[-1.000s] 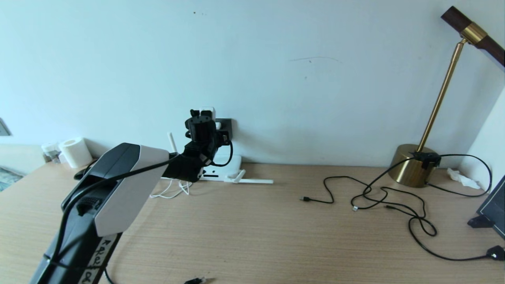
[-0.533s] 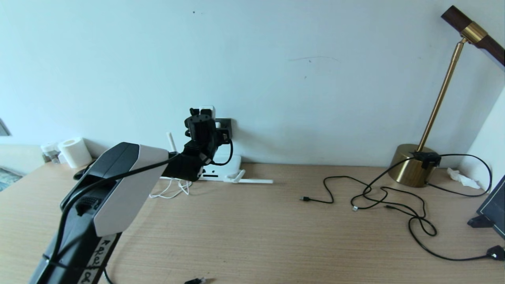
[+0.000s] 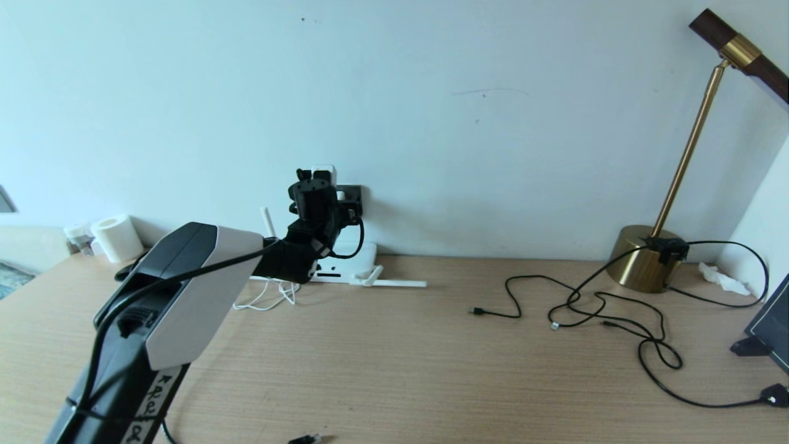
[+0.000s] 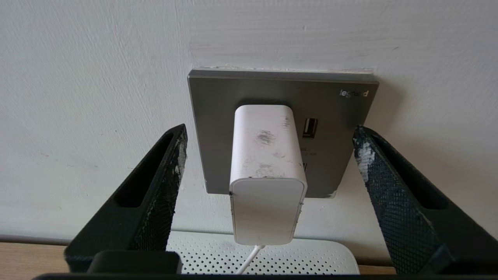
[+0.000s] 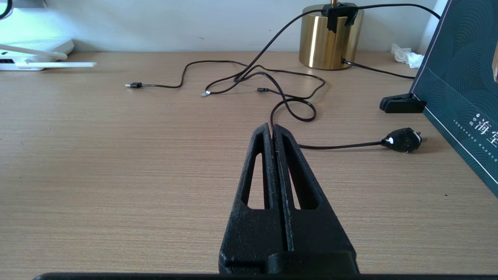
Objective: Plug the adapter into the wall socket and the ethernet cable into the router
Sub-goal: Plug plug into socket, then pick up cable
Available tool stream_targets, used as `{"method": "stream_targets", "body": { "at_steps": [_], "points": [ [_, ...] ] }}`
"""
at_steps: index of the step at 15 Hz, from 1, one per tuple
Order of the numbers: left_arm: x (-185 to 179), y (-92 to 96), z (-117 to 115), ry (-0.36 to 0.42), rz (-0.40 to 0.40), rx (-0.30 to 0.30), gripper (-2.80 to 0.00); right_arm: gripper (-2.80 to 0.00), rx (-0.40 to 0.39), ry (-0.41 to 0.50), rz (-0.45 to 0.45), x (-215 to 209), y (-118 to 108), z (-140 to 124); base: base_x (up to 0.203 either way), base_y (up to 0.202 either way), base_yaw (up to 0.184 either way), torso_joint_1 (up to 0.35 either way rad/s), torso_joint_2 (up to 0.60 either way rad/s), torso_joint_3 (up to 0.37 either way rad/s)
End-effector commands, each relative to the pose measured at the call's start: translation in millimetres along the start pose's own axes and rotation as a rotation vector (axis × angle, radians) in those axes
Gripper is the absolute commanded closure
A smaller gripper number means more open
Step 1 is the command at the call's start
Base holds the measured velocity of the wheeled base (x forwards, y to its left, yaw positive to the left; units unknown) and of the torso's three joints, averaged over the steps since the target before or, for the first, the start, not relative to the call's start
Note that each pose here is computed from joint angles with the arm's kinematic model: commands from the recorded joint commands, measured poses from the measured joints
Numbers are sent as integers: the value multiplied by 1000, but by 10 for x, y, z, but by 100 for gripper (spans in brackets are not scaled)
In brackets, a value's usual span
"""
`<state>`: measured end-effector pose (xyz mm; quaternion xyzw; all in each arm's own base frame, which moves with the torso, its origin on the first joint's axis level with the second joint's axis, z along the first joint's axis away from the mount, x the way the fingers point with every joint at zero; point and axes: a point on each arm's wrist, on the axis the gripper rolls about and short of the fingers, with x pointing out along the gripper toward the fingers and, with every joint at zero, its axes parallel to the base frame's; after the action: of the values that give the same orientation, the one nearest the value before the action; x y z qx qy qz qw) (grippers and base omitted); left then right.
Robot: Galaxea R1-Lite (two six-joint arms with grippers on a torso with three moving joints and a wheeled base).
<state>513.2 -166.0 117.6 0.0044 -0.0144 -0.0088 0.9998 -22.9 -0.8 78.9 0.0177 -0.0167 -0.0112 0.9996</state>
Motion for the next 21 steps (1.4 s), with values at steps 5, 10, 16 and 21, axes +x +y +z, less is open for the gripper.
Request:
{"method": "stream_targets", "body": {
  "at_steps": [5,10,16,21],
  "points": [
    [-171,-45,-31,27,-16,9,-280,0,0,9,0,6,-1,-25,0,0,0,0,0,0],
    [-974,-63,492,26,-102,3,-280,0,0,8,-2,6,-1,-25,0,0,0,0,0,0],
    [-2167,275,1218,-15,-263,14,0,0,0,9,0,6,-1,-25,0,0,0,0,0,0],
    [-3344,726,1090,579,-622,273,0,0,0,9,1,6,-1,-25,0,0,0,0,0,0]
  ]
}}
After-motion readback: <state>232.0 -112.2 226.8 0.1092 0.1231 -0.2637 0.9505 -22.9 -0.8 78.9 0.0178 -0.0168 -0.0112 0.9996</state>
